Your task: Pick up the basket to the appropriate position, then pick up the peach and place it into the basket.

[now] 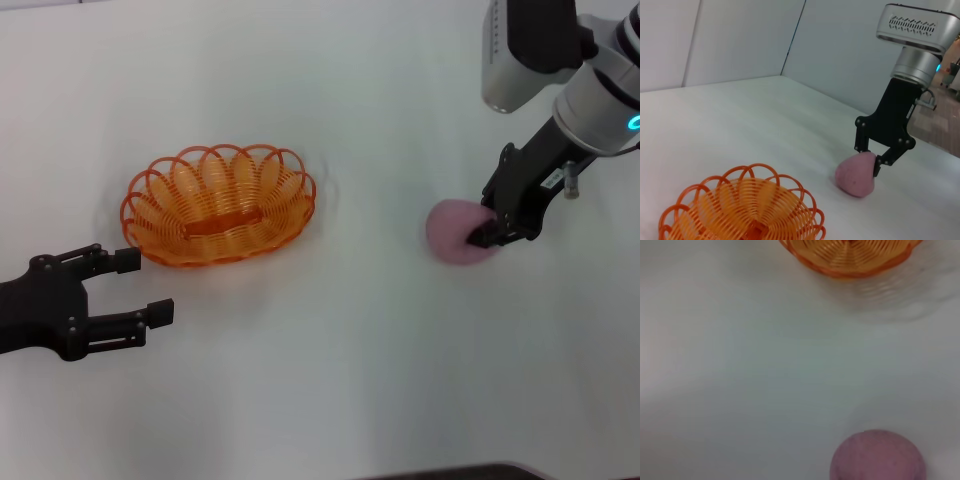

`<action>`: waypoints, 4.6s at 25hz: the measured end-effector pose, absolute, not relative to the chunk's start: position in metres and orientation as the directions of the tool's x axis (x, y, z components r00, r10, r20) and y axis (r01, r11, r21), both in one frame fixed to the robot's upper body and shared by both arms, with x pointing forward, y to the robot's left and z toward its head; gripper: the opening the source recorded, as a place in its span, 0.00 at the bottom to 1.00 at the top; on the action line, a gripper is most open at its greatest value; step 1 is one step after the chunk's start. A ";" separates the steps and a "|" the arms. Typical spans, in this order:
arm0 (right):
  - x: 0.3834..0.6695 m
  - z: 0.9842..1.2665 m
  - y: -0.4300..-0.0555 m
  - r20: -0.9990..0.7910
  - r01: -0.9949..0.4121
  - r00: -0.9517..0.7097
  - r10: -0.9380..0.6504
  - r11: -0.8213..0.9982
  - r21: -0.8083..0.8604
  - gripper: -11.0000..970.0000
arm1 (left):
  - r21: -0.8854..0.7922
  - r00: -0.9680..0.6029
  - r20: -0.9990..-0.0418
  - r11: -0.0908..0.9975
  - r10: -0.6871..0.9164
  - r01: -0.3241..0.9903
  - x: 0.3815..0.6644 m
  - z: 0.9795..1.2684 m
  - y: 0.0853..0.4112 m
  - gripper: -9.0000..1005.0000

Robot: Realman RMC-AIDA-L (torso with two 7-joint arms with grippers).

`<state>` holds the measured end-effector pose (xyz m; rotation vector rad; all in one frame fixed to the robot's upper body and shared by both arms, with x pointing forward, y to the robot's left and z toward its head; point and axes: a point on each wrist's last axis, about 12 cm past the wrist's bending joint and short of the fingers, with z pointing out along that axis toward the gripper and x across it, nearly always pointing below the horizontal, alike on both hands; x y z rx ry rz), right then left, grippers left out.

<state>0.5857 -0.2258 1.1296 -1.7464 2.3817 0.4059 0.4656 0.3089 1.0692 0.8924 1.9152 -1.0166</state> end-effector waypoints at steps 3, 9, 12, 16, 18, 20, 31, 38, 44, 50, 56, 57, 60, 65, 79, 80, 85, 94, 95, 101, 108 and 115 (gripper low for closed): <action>0.587 1.136 -0.225 -0.290 -0.955 -0.296 -0.910 0.274 0.114 0.26 | -0.330 -0.453 -0.864 0.434 0.219 0.839 0.466 1.069 0.309 0.86; 0.589 1.167 -0.220 -0.346 -0.970 -0.243 -0.906 0.232 0.074 0.20 | -0.327 -0.449 -0.866 0.430 0.221 0.842 0.467 1.070 0.308 0.86; 0.588 1.185 -0.216 -0.405 -0.978 -0.207 -0.891 0.204 0.052 0.17 | -0.325 -0.446 -0.869 0.430 0.216 0.842 0.468 1.071 0.308 0.86; 0.588 1.204 -0.211 -0.502 -0.984 -0.166 -0.849 0.176 0.027 0.14 | -0.323 -0.443 -0.871 0.430 0.213 0.843 0.468 1.071 0.308 0.86; 0.588 1.210 -0.209 -0.556 -0.986 -0.150 -0.818 0.164 0.025 0.12 | -0.323 -0.442 -0.872 0.430 0.213 0.843 0.469 1.072 0.307 0.86; 0.586 1.214 -0.208 -0.633 -0.990 -0.124 -0.764 0.139 0.026 0.11 | -0.320 -0.439 -0.873 0.429 0.212 0.845 0.470 1.072 0.307 0.86; 0.579 1.154 -0.217 -0.887 -0.992 -0.092 -0.453 0.116 0.044 0.06 | -0.307 -0.426 -0.883 0.443 0.196 0.842 0.472 1.074 0.309 0.86; 0.568 1.093 -0.204 -0.957 -0.979 -0.078 -0.280 0.203 0.020 0.06 | -0.304 -0.422 -0.887 0.449 0.189 0.840 0.472 1.074 0.310 0.86; 0.552 1.054 -0.183 -0.973 -0.960 -0.053 -0.225 0.281 -0.013 0.06 | -0.307 -0.423 -0.886 0.446 0.187 0.841 0.472 1.074 0.309 0.86; 0.552 1.040 -0.168 -0.961 -0.944 -0.096 -0.260 0.331 0.005 0.09 | -0.314 -0.427 -0.886 0.444 0.182 0.840 0.473 1.072 0.307 0.86; 0.551 1.037 -0.158 -0.958 -0.947 -0.097 -0.271 0.321 0.005 0.12 | -0.310 -0.428 -0.885 0.454 0.184 0.836 0.473 1.071 0.308 0.86; 0.551 1.037 -0.157 -0.958 -0.949 -0.096 -0.272 0.317 0.006 0.13 | -0.309 -0.430 -0.884 0.458 0.185 0.833 0.473 1.071 0.308 0.86; 0.549 1.036 -0.154 -0.957 -0.951 -0.099 -0.271 0.309 0.011 0.14 | -0.309 -0.433 -0.883 0.466 0.184 0.829 0.473 1.070 0.309 0.86; 0.549 1.035 -0.154 -0.957 -0.950 -0.099 -0.272 0.311 0.010 0.24 | -0.314 -0.436 -0.882 0.466 0.181 0.827 0.473 1.068 0.308 0.86; 0.547 1.038 -0.154 -0.964 -0.955 -0.102 -0.245 0.295 0.026 0.75 | -0.310 -0.435 -0.882 0.471 0.181 0.826 0.472 1.067 0.309 0.86; 0.546 1.039 -0.153 -0.965 -0.956 -0.101 -0.242 0.292 0.027 0.78 | -0.311 -0.435 -0.882 0.470 0.181 0.826 0.471 1.067 0.309 0.86; 0.545 1.040 -0.154 -0.968 -0.958 -0.101 -0.229 0.285 0.032 0.91 | -0.311 -0.435 -0.882 0.468 0.181 0.827 0.471 1.067 0.309 0.86; 0.554 1.067 -0.181 -0.975 -0.956 -0.175 -0.137 0.260 0.135 0.97 | -0.308 -0.432 -0.883 0.467 0.183 0.829 0.472 1.068 0.309 0.86; 0.555 1.072 -0.187 -0.974 -0.957 -0.183 -0.136 0.251 0.145 0.97 | -0.308 -0.431 -0.884 0.467 0.183 0.829 0.472 1.068 0.309 0.86; 0.550 1.106 -0.230 -0.955 -0.963 -0.192 -0.228 0.229 0.139 0.96 | -0.303 -0.427 -0.886 0.472 0.180 0.828 0.472 1.070 0.311 0.86; 0.523 1.114 -0.279 -0.935 -0.946 -0.219 -0.278 0.294 0.134 0.96 | -0.292 -0.397 -0.916 0.577 0.062 0.763 0.469 1.076 0.335 0.86; 0.498 1.084 -0.298 -0.950 -0.922 -0.224 -0.219 0.363 0.133 0.96 | -0.274 -0.367 -0.930 0.622 0.023 0.733 0.456 1.072 0.345 0.86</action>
